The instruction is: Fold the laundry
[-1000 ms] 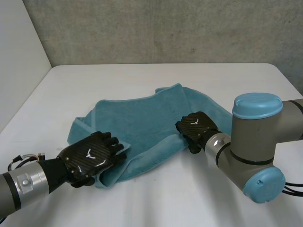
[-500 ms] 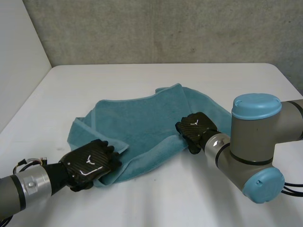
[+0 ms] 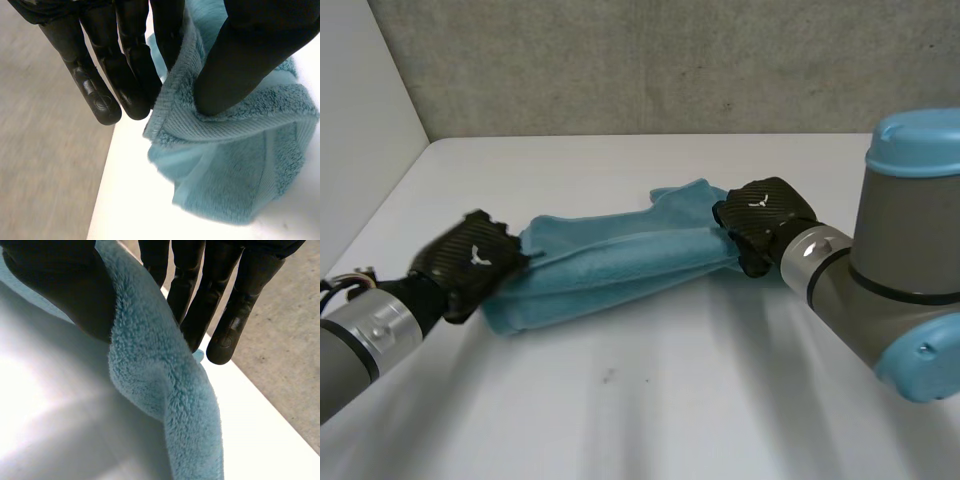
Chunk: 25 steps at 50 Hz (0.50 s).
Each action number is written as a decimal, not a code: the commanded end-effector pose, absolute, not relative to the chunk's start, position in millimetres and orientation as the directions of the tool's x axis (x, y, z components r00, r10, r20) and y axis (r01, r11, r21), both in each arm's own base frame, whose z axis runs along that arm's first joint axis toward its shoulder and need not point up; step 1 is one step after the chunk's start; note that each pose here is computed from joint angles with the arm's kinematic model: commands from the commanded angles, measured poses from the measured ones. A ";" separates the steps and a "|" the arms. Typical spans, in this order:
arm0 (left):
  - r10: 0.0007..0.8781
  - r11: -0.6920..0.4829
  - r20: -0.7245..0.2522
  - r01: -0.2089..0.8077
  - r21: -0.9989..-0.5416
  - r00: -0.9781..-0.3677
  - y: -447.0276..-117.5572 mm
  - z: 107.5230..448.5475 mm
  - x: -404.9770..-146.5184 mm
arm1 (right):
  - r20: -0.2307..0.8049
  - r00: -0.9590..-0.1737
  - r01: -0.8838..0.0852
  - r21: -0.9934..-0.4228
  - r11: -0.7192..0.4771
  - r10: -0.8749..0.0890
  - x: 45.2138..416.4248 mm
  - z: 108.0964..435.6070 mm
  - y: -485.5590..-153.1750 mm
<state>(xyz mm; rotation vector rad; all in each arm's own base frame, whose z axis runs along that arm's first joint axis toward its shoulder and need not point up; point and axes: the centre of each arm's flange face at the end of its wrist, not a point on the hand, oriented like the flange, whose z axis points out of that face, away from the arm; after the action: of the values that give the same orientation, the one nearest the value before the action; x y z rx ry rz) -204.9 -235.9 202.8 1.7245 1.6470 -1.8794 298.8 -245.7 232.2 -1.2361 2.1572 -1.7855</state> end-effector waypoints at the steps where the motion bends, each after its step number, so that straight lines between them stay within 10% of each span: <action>1: 0.493 -0.109 -0.590 0.627 -0.771 -0.639 -244.5 206.3 -186.4 | 0.471 -0.547 -0.671 -0.741 0.026 -0.691 289.6 223.3 -222.5; 9: 0.519 0.083 -0.489 0.611 -0.787 -0.700 -244.1 172.2 -185.3 | 0.495 -0.422 -0.786 -0.617 0.035 -0.759 288.5 192.6 -222.6; 17: 0.569 0.071 -0.478 0.619 -0.782 -0.669 -274.2 153.0 -206.1 | 0.573 -0.489 -0.710 -0.700 -0.082 -0.657 317.9 203.3 -271.3; 23: 0.398 -0.234 -0.584 0.537 -0.811 -0.708 -334.9 230.3 -241.7 | 0.653 -0.624 -0.599 -0.752 -0.275 -0.428 336.4 261.9 -313.7; 25: 0.197 -0.435 -0.568 0.449 -0.781 -0.799 -361.1 306.2 -248.3 | 0.632 -0.746 -0.499 -0.738 -0.454 -0.208 340.1 327.8 -335.6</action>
<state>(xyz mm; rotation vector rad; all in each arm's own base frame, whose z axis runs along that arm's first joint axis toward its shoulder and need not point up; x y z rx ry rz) -222.0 -301.8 178.3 1.2349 2.1235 -1.8534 324.5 -286.2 218.9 -1.5632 2.1077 -1.8646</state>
